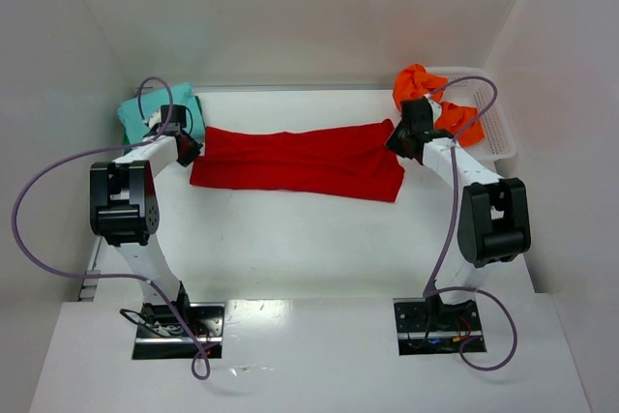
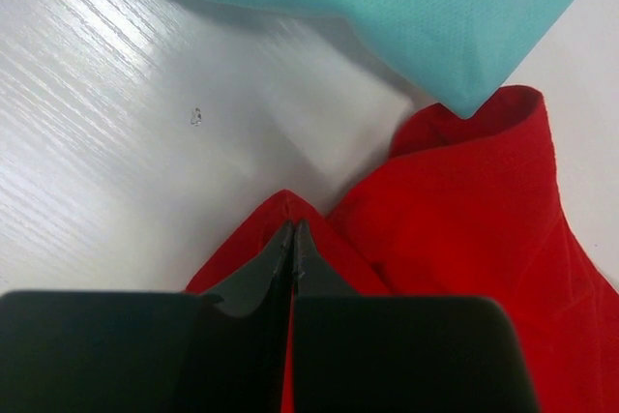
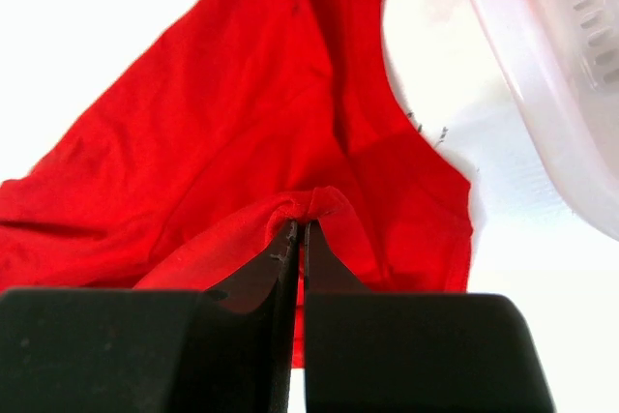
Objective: Fold and stack the t-shirts
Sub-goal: Fold the other side of the tshirt into a rectangle
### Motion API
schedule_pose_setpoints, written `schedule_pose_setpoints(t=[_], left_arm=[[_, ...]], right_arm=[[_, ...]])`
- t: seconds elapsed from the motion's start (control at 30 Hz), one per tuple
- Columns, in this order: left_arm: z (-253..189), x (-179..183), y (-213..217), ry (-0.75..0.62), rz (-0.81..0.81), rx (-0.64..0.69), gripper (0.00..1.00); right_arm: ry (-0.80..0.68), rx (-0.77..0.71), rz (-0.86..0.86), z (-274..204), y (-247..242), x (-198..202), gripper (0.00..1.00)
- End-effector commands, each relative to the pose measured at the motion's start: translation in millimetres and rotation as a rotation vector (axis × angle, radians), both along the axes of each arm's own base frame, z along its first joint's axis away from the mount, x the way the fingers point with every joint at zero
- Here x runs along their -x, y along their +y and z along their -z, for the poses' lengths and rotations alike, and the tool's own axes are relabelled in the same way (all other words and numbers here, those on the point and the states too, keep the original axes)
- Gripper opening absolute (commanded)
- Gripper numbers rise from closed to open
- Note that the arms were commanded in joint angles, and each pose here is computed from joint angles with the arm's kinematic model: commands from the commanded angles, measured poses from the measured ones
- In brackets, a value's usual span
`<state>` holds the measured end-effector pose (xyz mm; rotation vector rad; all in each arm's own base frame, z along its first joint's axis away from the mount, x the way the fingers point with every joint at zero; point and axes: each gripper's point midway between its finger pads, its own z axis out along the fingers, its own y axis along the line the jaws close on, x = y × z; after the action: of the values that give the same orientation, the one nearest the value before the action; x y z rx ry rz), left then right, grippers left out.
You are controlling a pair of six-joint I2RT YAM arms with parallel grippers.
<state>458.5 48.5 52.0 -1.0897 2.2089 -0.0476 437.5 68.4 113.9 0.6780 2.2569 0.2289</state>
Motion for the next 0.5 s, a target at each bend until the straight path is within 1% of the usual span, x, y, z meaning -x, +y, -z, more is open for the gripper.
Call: schedule_pose_setpoints(t=[0.0, 0.17, 0.2, 0.33, 0.4, 0.43, 0.47], left_arm=[[-6.7, -20.1, 2.8, -0.045, 0.026, -0.009, 0.00], [-6.7, -23.1, 1.2, -0.045, 0.049, -0.009, 0.00], [-11.5, -27.8, 1.6, -0.063, 0.049, -0.012, 0.00], [-11.5, -28.0, 0.0, -0.064, 0.055, -0.005, 0.00], [-7.1, -27.3, 0.2, -0.052, 0.062, -0.009, 0.00], [-10.5, -30.0, 0.5, -0.061, 0.062, -0.010, 0.06], [-10.6, -30.0, 0.5, -0.062, 0.062, -0.010, 0.09]], right_arm=[[-0.068, 0.039, 0.023, -14.0, -10.6, -25.6, 0.02], [-0.045, 0.051, 0.003, 1.1, -9.1, -28.9, 0.02], [-0.042, 0.051, 0.002, 3.0, -8.8, -31.2, 0.02], [-0.037, 0.066, 0.002, 8.4, -10.1, -35.7, 0.02], [-0.020, 0.061, -0.007, 18.9, -8.0, -36.9, 0.02], [-0.030, 0.059, -0.006, 14.7, -7.6, -39.8, 0.02], [-0.019, 0.054, -0.013, 19.6, -6.0, -39.5, 0.02]])
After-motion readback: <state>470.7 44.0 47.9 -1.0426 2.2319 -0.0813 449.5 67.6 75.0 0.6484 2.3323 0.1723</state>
